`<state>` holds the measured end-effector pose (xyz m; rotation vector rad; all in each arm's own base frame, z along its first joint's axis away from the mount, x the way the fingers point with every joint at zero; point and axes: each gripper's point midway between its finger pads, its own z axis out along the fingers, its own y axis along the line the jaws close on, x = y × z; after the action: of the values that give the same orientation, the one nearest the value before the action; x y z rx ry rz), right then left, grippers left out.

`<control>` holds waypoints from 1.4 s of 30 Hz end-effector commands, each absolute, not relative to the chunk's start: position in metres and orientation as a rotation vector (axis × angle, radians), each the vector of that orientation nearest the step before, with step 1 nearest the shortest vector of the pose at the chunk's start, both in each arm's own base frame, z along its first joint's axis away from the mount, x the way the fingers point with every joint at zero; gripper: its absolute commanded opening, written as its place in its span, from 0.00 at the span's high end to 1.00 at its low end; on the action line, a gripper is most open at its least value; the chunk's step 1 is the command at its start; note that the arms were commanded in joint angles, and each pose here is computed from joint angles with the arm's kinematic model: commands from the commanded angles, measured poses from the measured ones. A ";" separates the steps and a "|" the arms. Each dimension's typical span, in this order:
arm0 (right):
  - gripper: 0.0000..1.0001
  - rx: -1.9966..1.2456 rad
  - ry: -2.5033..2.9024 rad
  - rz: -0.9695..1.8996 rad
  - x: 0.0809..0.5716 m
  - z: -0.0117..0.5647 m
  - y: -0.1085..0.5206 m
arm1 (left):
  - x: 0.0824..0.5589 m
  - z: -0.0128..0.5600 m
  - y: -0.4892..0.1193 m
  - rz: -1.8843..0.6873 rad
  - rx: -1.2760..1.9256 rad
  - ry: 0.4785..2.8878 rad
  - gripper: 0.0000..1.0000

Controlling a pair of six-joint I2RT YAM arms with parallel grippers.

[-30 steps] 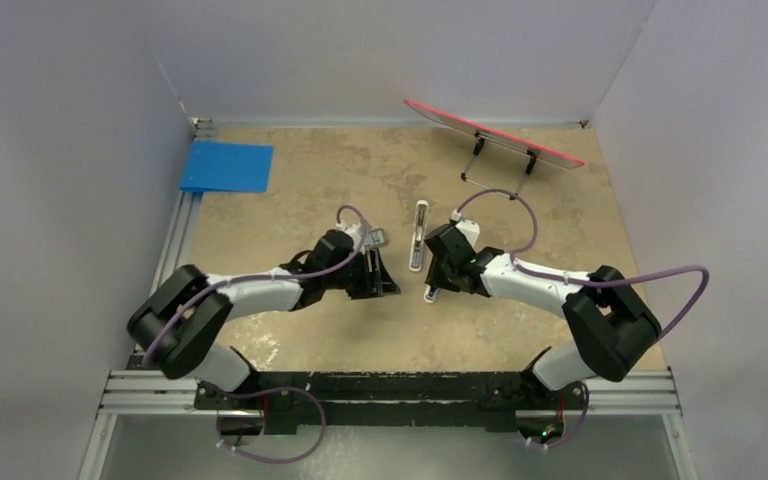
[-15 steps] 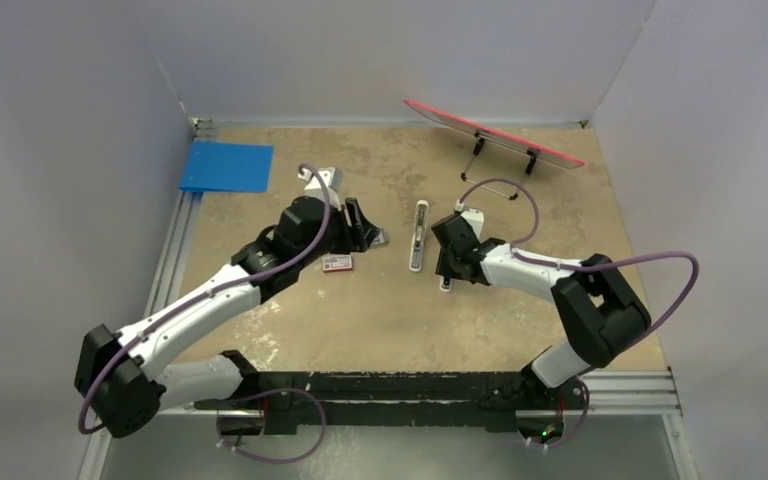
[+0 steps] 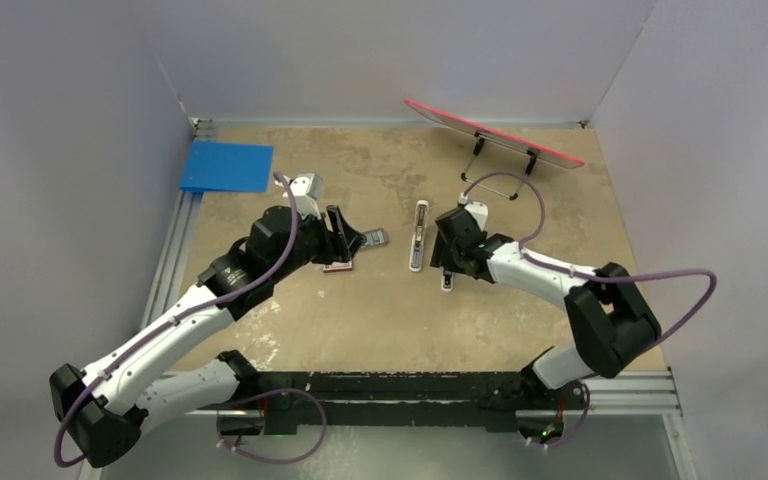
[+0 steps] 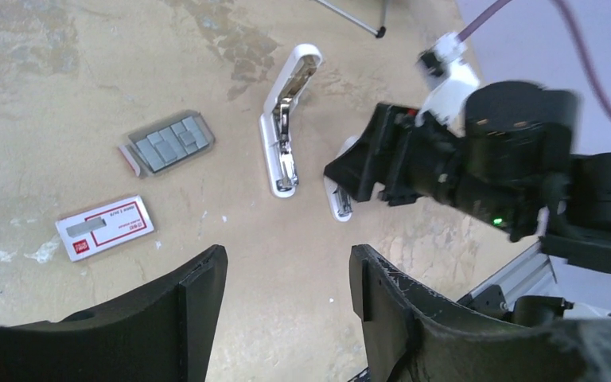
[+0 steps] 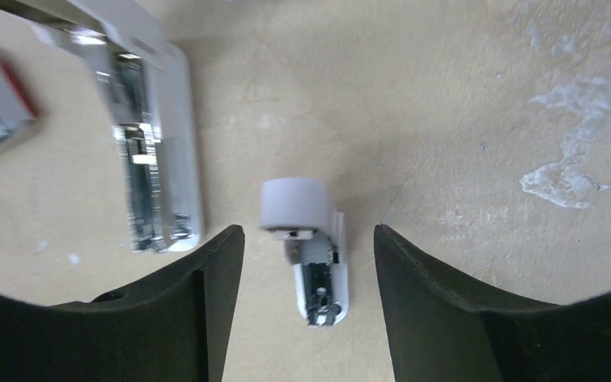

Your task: Load the staples into the stapler

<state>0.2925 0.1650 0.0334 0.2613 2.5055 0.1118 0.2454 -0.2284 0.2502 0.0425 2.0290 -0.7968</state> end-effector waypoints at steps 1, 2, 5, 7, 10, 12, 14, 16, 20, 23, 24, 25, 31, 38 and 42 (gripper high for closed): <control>0.36 0.285 2.388 0.222 0.312 0.091 0.177 | 0.249 0.264 -0.228 -0.781 0.072 2.008 0.42; 0.36 0.286 2.371 0.234 0.314 0.101 0.178 | 0.251 0.266 -0.228 -0.771 0.075 2.004 0.42; 0.35 0.248 2.278 0.261 0.326 0.135 0.180 | 0.256 0.274 -0.225 -0.730 0.076 1.999 0.41; 0.35 0.204 2.204 0.320 0.331 0.163 0.185 | 0.260 0.277 -0.221 -0.688 0.079 1.996 0.39; 0.36 0.123 2.066 0.444 0.336 0.206 0.199 | 0.265 0.279 -0.210 -0.617 0.062 1.982 0.36; 0.38 0.068 1.971 0.532 0.338 0.229 0.210 | 0.268 0.280 -0.201 -0.569 0.035 1.971 0.36; 0.38 0.014 1.911 0.608 0.340 0.243 0.224 | 0.269 0.278 -0.189 -0.515 -0.003 1.963 0.36; 0.38 -0.011 1.882 0.642 0.345 0.248 0.239 | 0.270 0.277 -0.173 -0.447 -0.051 1.946 0.37; 0.48 -0.026 1.938 0.623 0.364 0.237 0.270 | 0.269 0.277 -0.154 -0.393 -0.132 1.907 0.38; 0.55 -0.036 2.019 0.563 0.377 0.215 0.293 | 0.266 0.276 -0.153 -0.411 -0.142 1.895 0.39; 0.56 -0.051 2.054 0.528 0.380 0.201 0.303 | 0.266 0.273 -0.153 -0.414 -0.145 1.901 0.40; 0.57 -0.070 2.079 0.496 0.381 0.191 0.311 | 0.265 0.270 -0.152 -0.412 -0.149 1.907 0.40; 0.58 -0.125 2.218 0.367 0.387 0.141 0.341 | 0.268 0.267 -0.153 -0.416 -0.175 1.901 0.40; 0.73 -0.213 2.316 0.361 0.374 0.108 0.366 | 0.270 0.258 -0.145 -0.359 -0.207 1.913 0.40; 0.64 -0.235 2.368 0.312 0.369 0.087 0.370 | 0.271 0.255 -0.149 -0.369 -0.194 1.930 0.40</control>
<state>0.3679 0.3606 0.0748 -0.2268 2.3781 0.3258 0.2651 -0.1492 0.2527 -0.1607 1.9507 -0.3642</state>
